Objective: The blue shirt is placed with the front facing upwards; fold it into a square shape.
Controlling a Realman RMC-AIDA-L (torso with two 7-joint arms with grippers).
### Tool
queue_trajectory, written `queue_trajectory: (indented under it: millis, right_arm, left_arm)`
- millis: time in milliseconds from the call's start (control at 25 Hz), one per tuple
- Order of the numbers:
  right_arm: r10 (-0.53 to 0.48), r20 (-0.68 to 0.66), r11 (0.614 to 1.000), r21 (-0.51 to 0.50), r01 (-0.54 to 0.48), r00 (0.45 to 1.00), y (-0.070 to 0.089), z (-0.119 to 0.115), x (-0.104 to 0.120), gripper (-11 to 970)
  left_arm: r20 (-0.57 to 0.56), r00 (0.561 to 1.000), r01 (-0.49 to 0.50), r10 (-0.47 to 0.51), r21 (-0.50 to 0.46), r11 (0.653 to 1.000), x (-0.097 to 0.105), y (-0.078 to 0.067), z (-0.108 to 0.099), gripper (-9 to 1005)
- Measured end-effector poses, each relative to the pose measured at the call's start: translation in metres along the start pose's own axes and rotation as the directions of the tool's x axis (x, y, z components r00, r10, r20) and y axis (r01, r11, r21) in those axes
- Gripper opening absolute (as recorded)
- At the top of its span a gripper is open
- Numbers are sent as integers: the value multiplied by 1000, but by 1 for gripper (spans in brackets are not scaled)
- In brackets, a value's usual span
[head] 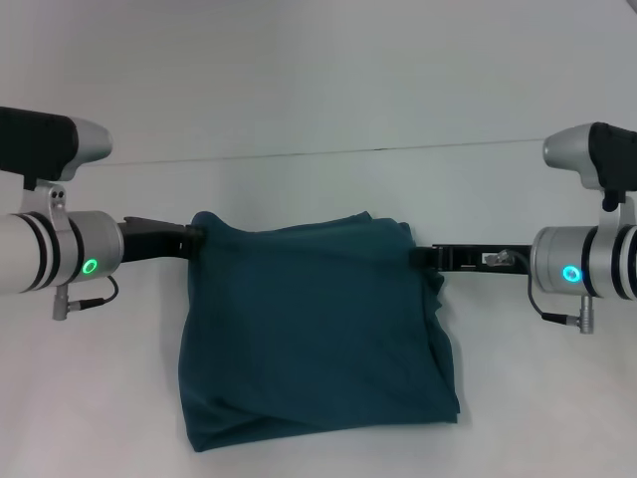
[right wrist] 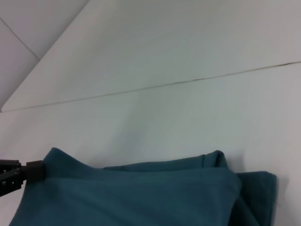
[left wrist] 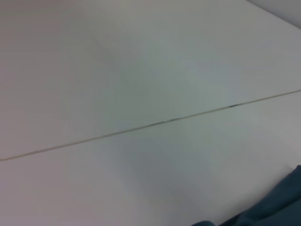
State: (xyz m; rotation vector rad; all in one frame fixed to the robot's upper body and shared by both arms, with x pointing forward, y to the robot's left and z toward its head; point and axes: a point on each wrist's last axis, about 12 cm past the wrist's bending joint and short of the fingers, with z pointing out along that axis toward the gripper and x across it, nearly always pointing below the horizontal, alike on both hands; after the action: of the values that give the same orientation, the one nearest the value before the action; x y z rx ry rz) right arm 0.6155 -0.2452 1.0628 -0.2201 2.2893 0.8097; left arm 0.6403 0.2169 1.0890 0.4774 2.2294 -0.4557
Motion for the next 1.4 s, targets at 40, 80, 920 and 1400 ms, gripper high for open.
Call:
queue_trajectory:
  millis: [40, 80, 920, 1400]
  right_arm:
    - [2, 0, 1000, 0, -2, 1000, -1, -1, 0, 4]
    - [4, -1, 1000, -1, -4, 1000, -1, -1, 1, 4]
    - [33, 24, 999, 6, -33, 999, -7, -6, 4, 121]
    - [7, 34, 997, -82, -4, 999, -11, -34, 10, 576]
  left_arm:
    - [2, 1000, 0, 0, -3, 1000, 0, 1, -1, -2]
    - [6, 1000, 2, -2, -7, 1000, 0, 2, -2, -2]
    - [-9, 1000, -2, 2, 8, 1000, 6, 2, -4, 18]
    - [20, 998, 56, -56, 29, 998, 9, 14, -34, 567]
